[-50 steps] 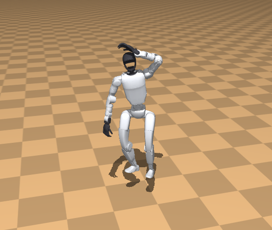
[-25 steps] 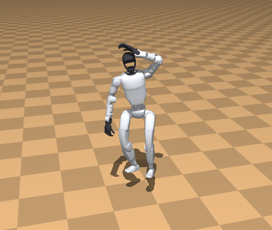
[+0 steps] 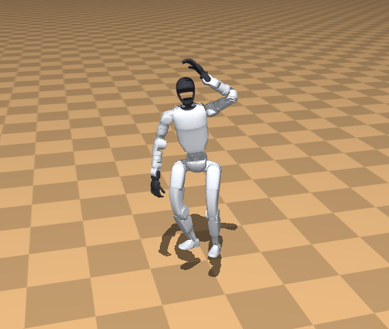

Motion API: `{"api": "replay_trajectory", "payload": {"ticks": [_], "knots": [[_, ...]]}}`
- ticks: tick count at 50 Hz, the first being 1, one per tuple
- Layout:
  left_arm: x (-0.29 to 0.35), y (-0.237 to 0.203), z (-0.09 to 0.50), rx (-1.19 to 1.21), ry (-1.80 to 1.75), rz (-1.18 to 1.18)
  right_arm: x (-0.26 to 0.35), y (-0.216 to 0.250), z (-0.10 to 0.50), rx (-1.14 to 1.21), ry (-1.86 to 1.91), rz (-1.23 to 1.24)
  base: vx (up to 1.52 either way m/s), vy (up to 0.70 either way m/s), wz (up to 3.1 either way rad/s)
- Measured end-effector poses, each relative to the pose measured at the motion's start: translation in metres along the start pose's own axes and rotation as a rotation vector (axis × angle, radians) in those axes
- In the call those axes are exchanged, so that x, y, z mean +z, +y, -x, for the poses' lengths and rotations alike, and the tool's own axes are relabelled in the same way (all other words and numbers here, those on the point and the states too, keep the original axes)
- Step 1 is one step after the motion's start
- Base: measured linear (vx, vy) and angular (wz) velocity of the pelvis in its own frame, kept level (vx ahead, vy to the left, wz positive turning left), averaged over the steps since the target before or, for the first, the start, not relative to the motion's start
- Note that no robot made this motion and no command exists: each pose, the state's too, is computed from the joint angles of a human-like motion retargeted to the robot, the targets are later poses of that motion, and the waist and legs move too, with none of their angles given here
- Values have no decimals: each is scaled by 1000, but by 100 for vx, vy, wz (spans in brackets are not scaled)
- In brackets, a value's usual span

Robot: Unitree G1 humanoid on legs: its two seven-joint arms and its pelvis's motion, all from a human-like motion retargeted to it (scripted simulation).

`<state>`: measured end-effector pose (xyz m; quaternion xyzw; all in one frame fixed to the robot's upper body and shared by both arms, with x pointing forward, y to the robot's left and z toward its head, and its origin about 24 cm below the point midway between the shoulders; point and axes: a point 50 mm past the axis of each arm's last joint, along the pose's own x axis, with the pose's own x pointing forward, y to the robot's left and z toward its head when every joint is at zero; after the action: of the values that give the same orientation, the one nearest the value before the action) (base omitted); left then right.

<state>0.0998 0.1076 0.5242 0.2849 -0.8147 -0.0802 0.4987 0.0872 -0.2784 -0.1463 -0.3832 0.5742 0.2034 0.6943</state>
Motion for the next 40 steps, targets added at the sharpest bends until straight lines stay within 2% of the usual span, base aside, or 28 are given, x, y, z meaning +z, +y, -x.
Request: {"api": "replay_trajectory", "payload": {"ticks": [7,10,13,17,20,23,26,31,35,40], "knots": [[-77,21,104,24,514,18,27,-8,-3,-10,-84,-158,-3,-1,-28],[-101,24,193,46,840,46,28,-15,-2,-25,-99,-250,-2,-2,-36],[-87,25,314,109,1229,57,20,-34,2,-69,-95,-285,-2,0,-33],[-36,5,446,127,1739,69,34,-43,2,-85,-142,-331,-3,2,-25],[41,-19,531,112,2145,101,43,-51,3,-93,-171,-324,-2,2,-24],[130,-56,586,21,2524,196,52,-53,3,-85,-197,-307,-2,3,-20],[215,-98,608,-138,2827,381,60,-48,2,-57,-215,-292,-1,2,-12],[312,-158,597,-422,3076,783,65,-29,-1,27,-225,-281,0,0,0],[347,-187,580,-568,3094,1030,61,-17,-3,89,-213,-275,0,0,0],[355,-200,571,-663,3034,1154,54,-8,-4,142,-186,-266,0,0,0]]}}
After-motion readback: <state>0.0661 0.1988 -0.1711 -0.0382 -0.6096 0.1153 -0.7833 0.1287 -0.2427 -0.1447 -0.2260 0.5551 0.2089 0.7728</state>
